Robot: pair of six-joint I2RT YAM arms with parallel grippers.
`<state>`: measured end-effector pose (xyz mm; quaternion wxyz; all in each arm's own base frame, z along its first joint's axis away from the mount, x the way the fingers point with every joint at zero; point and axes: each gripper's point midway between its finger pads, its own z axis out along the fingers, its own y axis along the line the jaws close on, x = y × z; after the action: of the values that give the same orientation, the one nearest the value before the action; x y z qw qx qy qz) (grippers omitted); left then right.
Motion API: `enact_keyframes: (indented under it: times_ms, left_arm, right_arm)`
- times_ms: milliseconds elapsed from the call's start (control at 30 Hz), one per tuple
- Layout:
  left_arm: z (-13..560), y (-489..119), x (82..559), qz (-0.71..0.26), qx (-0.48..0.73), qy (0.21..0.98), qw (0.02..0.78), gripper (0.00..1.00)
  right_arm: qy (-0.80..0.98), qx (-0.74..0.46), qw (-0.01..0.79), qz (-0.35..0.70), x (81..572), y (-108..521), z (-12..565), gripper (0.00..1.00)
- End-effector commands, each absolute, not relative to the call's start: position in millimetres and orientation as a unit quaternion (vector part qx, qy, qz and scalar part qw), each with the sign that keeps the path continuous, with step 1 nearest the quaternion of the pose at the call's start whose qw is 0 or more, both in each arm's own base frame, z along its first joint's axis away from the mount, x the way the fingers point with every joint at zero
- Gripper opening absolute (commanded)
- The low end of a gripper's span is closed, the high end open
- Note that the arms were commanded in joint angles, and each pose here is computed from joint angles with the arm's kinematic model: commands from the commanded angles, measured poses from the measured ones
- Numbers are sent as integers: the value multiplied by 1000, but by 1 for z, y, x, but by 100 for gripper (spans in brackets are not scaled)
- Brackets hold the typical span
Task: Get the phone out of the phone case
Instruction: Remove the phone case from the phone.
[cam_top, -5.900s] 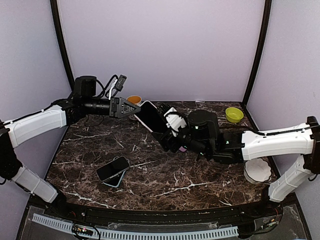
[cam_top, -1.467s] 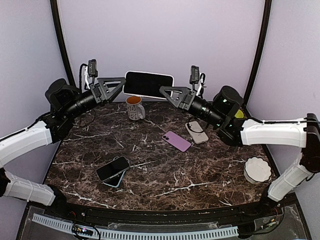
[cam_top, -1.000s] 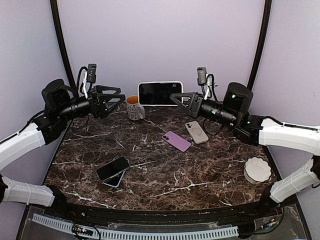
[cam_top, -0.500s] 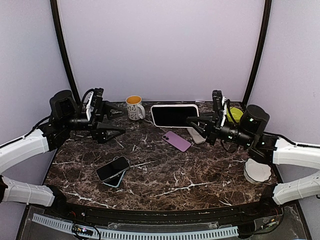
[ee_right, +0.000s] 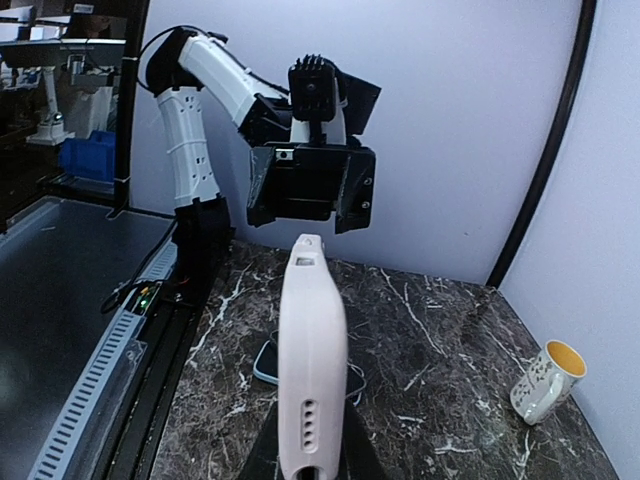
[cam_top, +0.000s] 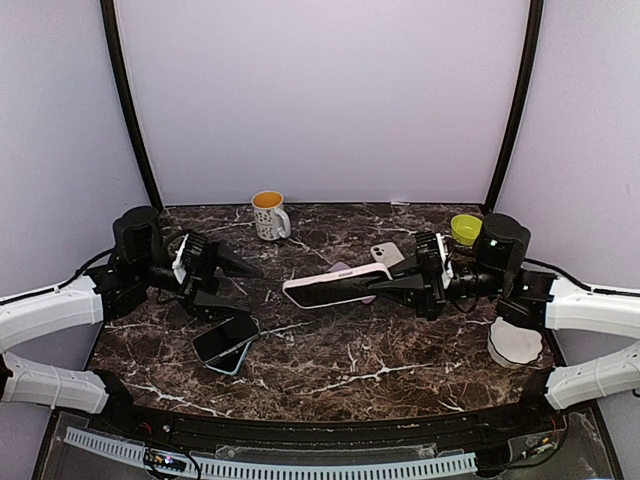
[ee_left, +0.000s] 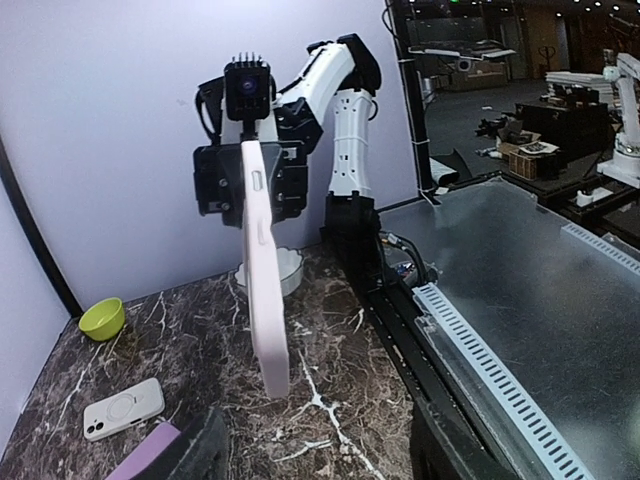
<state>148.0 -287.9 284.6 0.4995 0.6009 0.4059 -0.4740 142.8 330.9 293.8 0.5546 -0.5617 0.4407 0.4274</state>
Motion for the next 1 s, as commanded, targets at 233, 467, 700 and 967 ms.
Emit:
enact_keyframes:
  times_ms: [233, 467, 700, 967]
  left_arm:
    - [269, -299, 112, -472, 645, 348, 490, 54]
    - [265, -305, 99, -486, 654, 332, 475, 48]
    - [258, -308, 85, -501, 665, 322, 451, 43]
    - [254, -311, 77, -515, 668, 317, 433, 37]
  right_arm:
    - [314, -627, 550, 454, 109, 339, 324, 0]
    - [311, -639, 532, 460, 107, 348, 318, 0]
    - [298, -656, 521, 457, 107, 355, 316, 0]
    - [285, -670, 506, 462, 103, 363, 313, 0]
